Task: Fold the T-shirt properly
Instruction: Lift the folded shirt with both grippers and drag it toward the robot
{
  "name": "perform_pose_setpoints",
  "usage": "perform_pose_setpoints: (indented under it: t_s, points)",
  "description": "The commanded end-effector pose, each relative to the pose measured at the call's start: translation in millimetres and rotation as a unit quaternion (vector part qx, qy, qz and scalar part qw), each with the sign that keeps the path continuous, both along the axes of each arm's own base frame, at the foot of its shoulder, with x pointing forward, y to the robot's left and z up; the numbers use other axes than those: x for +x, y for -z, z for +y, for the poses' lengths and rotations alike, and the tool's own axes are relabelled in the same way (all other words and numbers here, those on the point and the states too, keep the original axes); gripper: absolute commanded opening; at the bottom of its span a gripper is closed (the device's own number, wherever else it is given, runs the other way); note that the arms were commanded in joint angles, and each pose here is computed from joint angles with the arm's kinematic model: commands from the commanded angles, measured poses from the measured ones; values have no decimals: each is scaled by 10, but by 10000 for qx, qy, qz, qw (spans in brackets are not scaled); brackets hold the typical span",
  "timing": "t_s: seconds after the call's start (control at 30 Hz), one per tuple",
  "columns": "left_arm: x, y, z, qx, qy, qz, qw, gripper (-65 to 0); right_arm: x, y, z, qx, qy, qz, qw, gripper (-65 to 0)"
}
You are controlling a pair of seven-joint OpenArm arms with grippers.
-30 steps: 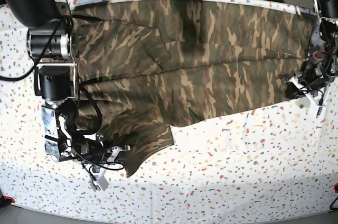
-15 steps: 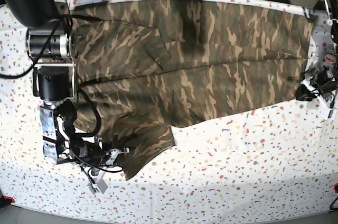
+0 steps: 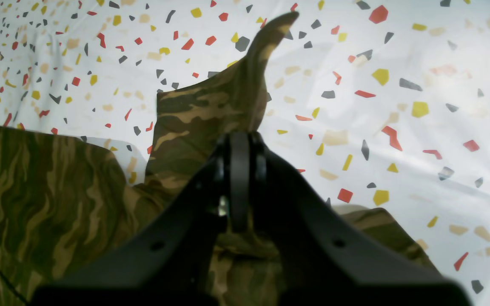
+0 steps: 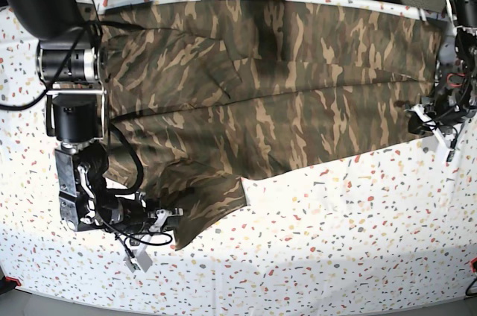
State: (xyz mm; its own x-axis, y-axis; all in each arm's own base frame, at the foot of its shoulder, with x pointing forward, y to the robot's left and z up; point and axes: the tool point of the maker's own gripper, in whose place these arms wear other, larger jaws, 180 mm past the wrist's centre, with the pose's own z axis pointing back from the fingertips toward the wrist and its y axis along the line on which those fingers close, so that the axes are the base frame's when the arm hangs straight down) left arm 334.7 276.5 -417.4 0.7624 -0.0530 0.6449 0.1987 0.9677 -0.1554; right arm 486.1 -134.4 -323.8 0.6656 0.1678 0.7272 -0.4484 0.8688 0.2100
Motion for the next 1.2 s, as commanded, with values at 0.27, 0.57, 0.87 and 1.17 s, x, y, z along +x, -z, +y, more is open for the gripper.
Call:
perform_pose_setpoints:
  t_s: [0.27, 0.57, 0.87, 1.17]
  points:
    - [210, -574, 185, -555, -129, -650, 9963, -650, 74, -439, -99, 143, -99, -309, 9994, -650]
    - [178, -823, -71, -1049, 249, -593, 9924, -650, -446, -445, -100, 125, -564, -264, 9980, -650]
    - [-79, -980, -378, -633, 1067, -304, 9918, -650, -1187, -469, -221, -75, -1048, -164, 9943, -650]
    - [-648, -996, -694, -204, 1794, -181, 9834, -650, -1799, -748, -426, 139, -961, -349, 9947, -650]
